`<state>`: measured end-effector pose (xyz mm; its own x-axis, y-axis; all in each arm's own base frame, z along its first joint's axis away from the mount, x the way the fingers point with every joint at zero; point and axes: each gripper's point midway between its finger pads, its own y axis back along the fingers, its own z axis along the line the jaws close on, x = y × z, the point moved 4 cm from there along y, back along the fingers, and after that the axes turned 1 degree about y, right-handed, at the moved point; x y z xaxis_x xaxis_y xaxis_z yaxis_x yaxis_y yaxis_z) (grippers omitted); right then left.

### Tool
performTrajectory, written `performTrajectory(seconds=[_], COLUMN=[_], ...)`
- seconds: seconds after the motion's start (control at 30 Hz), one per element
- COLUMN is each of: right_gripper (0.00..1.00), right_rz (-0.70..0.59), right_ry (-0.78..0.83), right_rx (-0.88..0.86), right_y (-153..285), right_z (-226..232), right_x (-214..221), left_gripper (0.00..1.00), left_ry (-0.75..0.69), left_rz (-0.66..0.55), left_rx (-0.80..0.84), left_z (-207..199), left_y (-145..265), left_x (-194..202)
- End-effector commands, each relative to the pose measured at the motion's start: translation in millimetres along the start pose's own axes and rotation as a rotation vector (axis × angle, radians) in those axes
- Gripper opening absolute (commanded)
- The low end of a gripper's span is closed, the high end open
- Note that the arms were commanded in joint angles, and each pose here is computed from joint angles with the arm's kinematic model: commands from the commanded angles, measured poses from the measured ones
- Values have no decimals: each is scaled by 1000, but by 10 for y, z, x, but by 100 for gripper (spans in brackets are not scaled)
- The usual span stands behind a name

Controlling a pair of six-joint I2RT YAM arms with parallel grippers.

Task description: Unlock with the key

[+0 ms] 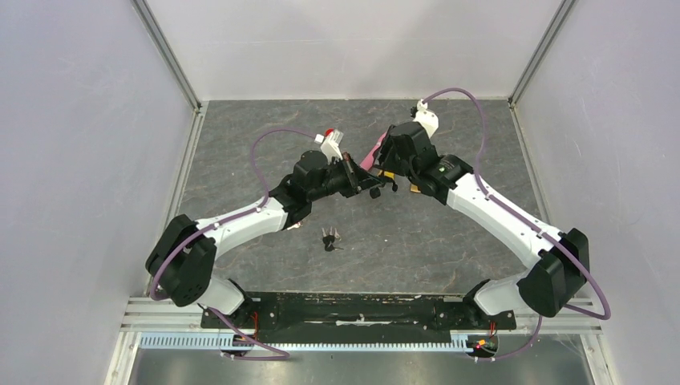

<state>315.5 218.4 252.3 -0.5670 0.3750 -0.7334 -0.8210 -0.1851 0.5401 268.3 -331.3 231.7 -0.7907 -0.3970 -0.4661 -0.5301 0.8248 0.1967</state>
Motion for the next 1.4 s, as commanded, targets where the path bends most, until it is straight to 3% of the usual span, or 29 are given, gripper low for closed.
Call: performTrajectory(seconds=[0.0, 0.2, 0.37, 0.67, 0.87, 1.13, 1.37], right_gripper=[0, 0, 0, 0, 0, 0, 0], right_rz=[193, 209, 203, 201, 186, 143, 97], right_ry=[45, 41, 64, 154, 215, 513, 605], right_rx=[-115, -156, -134, -62, -60, -164, -308], right_y=[204, 226, 199, 128, 103, 180, 284], right_z=[191, 221, 202, 140, 77, 39, 205], right_x=[519, 566, 550, 408, 311, 196, 113], left_gripper=[2, 2, 3, 50, 66, 74, 74], left_ry=[-15, 45, 25, 13, 1, 93, 172], left_rz=[-366, -404, -344, -220, -150, -141, -94], left_rx=[140, 188, 257, 241, 215, 149, 225], left_z=[-502, -459, -540, -362, -271, -11, -92], left_y=[150, 267, 290, 475, 676, 833, 686], left_x=[-845, -970, -869, -501, -350, -561, -553])
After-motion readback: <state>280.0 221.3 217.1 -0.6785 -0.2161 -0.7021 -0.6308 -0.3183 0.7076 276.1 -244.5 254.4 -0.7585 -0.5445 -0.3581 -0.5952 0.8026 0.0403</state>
